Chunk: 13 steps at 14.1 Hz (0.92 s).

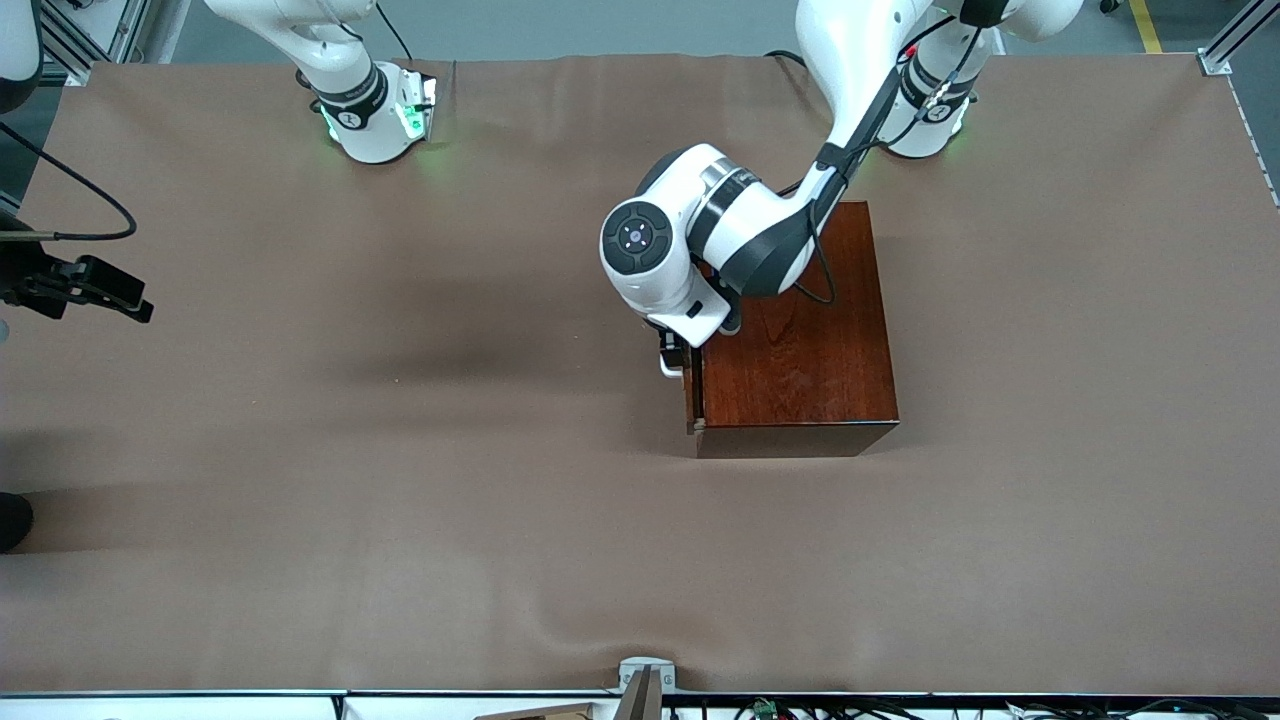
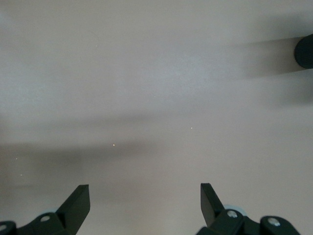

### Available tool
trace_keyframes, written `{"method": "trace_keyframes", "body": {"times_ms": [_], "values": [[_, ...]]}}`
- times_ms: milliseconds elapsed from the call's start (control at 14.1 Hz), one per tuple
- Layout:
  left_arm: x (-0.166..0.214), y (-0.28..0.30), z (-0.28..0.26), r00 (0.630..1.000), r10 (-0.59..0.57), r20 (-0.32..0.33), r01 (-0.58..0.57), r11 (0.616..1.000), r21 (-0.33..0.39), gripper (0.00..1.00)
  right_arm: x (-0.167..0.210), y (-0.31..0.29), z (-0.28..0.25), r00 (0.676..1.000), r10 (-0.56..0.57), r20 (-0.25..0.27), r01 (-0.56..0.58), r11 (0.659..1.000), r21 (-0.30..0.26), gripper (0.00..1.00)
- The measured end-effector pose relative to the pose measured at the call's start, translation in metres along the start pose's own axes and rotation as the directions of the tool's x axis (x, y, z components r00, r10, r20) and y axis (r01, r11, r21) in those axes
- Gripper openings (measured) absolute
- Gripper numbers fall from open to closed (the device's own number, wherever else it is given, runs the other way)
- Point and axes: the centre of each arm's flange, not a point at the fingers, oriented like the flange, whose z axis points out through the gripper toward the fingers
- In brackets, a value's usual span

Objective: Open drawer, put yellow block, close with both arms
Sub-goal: 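Push the drawer shut into the box with the left gripper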

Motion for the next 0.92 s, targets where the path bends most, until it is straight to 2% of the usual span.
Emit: {"method": "trace_keyframes", "body": {"times_ms": [284,922], "values": [[0.0102,0.0049,0.0026,0.999,-0.017,-0.032,0.018,1.0,0.019,1.0,0.0,0.0,0.0,1.0,0.0,0.0,0.0,1.0,0.0,1.0],[0.0083,0.0043,-0.0034,0.999,-0.031,-0.027,0.031,0.999,0.006,1.0,0.0,0.0,0.0,1.0,0.0,0.0,0.0,1.0,0.0,1.0]]}}
